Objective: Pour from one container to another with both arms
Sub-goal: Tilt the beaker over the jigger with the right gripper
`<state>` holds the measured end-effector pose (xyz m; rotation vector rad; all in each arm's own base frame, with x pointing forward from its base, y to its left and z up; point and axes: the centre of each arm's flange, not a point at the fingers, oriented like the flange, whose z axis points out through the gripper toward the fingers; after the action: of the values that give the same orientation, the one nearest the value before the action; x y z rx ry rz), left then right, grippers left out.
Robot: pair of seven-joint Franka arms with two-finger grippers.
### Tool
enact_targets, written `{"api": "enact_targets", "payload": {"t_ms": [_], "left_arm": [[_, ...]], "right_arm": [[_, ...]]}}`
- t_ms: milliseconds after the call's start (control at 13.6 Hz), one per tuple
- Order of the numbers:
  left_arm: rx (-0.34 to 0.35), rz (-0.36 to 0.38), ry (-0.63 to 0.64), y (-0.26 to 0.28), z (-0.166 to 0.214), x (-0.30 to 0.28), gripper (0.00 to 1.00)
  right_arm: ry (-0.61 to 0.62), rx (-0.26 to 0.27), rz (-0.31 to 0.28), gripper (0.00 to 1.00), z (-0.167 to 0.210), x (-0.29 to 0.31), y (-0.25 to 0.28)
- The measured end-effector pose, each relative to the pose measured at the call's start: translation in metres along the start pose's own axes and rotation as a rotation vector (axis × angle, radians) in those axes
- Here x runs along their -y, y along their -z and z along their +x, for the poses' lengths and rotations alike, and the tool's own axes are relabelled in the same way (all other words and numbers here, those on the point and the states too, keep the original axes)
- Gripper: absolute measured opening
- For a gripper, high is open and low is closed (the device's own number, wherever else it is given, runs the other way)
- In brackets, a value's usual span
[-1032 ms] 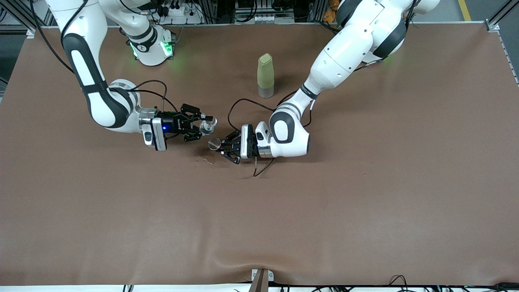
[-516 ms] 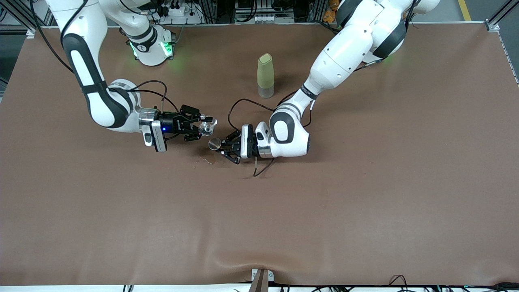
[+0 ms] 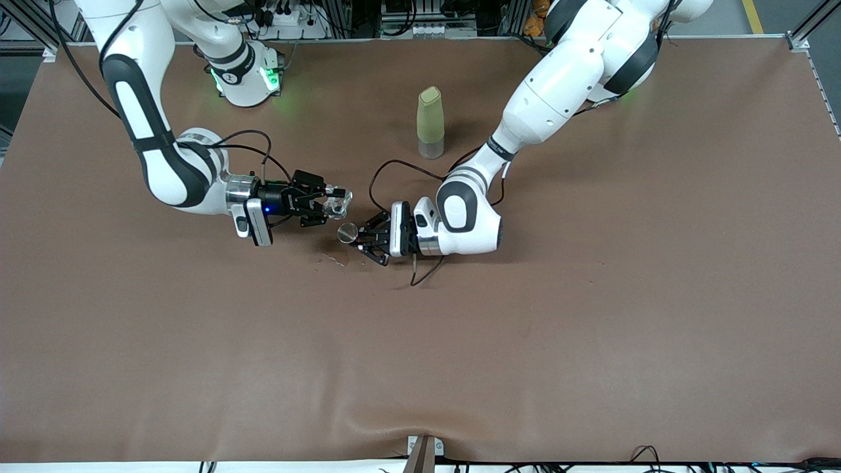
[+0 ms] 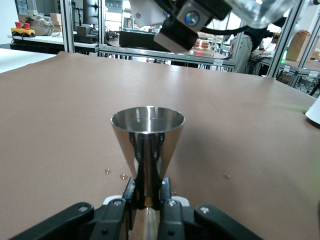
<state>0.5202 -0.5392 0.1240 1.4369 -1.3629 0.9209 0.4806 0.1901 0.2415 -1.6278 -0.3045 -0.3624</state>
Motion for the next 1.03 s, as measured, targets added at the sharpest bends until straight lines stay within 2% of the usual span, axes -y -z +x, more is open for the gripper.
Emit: {"api": "enact_targets", "payload": {"t_ms": [1032], "left_arm": [[-0.004,0.003,0.004,0.0,0.0005,0.0003,0.21]], "right_arm": [[-0.134,0.003,0.021,0.5,-0.001,0.0028,-0.0045]]}}
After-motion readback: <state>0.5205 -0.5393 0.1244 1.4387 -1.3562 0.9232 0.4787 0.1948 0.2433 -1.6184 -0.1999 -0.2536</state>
